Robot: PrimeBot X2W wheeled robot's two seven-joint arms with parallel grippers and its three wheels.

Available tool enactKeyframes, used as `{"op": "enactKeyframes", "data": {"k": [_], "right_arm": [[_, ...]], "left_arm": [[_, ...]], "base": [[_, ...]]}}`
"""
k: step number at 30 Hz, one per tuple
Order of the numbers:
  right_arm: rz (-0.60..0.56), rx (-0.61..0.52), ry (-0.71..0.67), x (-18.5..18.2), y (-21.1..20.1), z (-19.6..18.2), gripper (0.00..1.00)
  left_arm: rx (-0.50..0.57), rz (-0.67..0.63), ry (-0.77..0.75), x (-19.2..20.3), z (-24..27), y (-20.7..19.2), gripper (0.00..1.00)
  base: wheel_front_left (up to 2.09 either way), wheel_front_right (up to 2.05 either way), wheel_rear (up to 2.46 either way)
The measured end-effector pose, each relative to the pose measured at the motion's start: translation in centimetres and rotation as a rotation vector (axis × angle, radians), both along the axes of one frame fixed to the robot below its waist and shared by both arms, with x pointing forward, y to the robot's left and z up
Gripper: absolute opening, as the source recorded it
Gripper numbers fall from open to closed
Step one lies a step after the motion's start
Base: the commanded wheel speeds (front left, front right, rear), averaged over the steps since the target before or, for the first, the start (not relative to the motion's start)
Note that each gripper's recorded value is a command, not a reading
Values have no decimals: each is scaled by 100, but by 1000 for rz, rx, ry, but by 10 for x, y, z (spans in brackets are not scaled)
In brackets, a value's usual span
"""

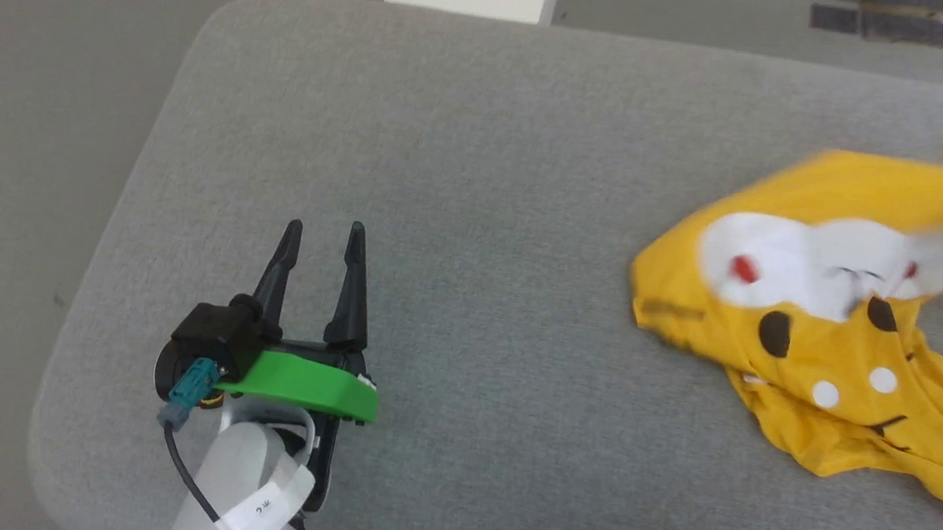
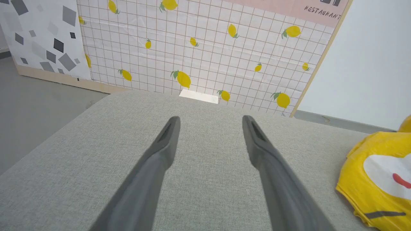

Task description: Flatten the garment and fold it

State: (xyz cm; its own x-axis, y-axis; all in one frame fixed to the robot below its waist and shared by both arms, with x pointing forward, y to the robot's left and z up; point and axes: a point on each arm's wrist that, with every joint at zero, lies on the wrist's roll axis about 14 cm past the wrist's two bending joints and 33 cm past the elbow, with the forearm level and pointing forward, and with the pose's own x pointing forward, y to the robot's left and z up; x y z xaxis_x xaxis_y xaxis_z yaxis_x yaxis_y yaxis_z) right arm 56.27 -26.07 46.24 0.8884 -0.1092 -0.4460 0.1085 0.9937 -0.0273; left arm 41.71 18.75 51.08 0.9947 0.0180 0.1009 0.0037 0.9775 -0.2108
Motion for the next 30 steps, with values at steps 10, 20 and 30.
{"op": "enactKeyframes", "data": {"k": [10,20,30], "right_arm": [[-338,29,116,-105,-78,-45,100],[87,55,-209,-124,56,17,100],[359,125,78,-186,146,-48,100]], "left_arm": [[-8,-54,-13,-3,5,-18,100],[-8,-63,-28,-21,11,-21,100],[-11,-73,-25,-17,10,-24,100]], "base": [[0,0,0],[0,0,0],[0,0,0]]}}
